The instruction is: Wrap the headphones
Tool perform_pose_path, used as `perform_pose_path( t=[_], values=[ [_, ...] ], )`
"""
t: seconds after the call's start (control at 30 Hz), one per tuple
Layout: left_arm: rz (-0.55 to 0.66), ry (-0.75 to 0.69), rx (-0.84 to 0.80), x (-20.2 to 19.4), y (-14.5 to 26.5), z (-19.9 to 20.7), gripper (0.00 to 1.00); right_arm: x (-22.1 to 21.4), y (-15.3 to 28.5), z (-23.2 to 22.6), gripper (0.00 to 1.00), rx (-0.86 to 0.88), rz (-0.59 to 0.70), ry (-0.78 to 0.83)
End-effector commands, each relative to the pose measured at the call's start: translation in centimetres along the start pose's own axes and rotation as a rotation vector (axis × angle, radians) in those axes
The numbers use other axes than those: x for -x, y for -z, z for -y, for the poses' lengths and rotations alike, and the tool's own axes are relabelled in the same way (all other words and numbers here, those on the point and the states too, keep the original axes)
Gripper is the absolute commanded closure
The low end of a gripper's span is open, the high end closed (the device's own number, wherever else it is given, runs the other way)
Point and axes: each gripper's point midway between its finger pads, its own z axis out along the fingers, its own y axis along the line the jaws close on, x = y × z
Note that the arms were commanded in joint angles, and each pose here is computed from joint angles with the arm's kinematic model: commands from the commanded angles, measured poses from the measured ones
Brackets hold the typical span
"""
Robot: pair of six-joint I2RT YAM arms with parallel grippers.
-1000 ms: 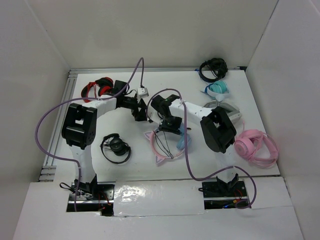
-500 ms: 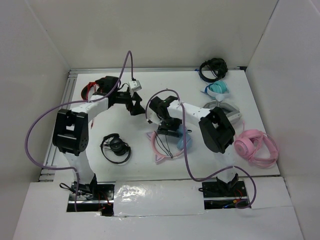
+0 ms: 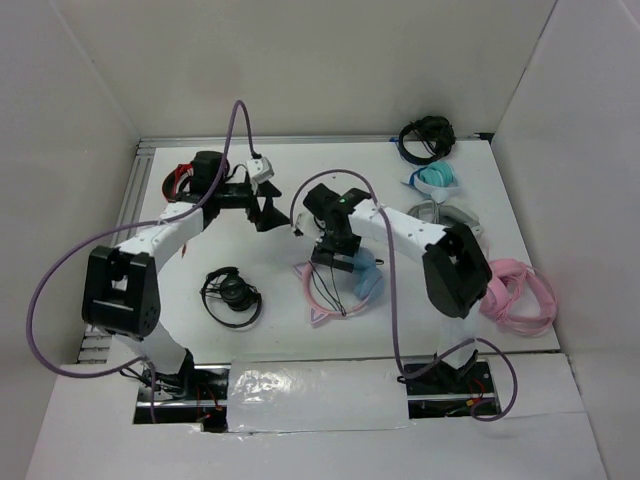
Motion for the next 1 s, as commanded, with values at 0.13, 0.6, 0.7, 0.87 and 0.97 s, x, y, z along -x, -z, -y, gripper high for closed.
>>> perform_pose_path(
  t=[0.13,0.6,0.7,0.87,0.97],
  values=[
    [0.192,-0.042,0.162,11.0,4.7,2.2,0.01,4.3,9.3,1.8,0.00,-0.131,0.432,-0.039],
    [0.254,0.663,0.501,4.6,12.0,11.1,0.01,-4.7,18.1,10.0,0.00,-0.379,1.088,-1.341],
    [0.275,0.742,0.570,3.3,13.4,12.3,0.01,-8.7,17.6,9.4,0.00,-0.405,1.139,-1.547],
    [0.324,0.721,0.675,2.3,15.6,12.8,0.01,-15.9,19.3,7.8,0.00,-0.558,1.276,-1.843],
    [0.342,0.706,0.665,2.7,15.7,13.2,0.01,-18.3,20.3,6.9,0.00,-0.626,1.295,-1.918]
  ],
)
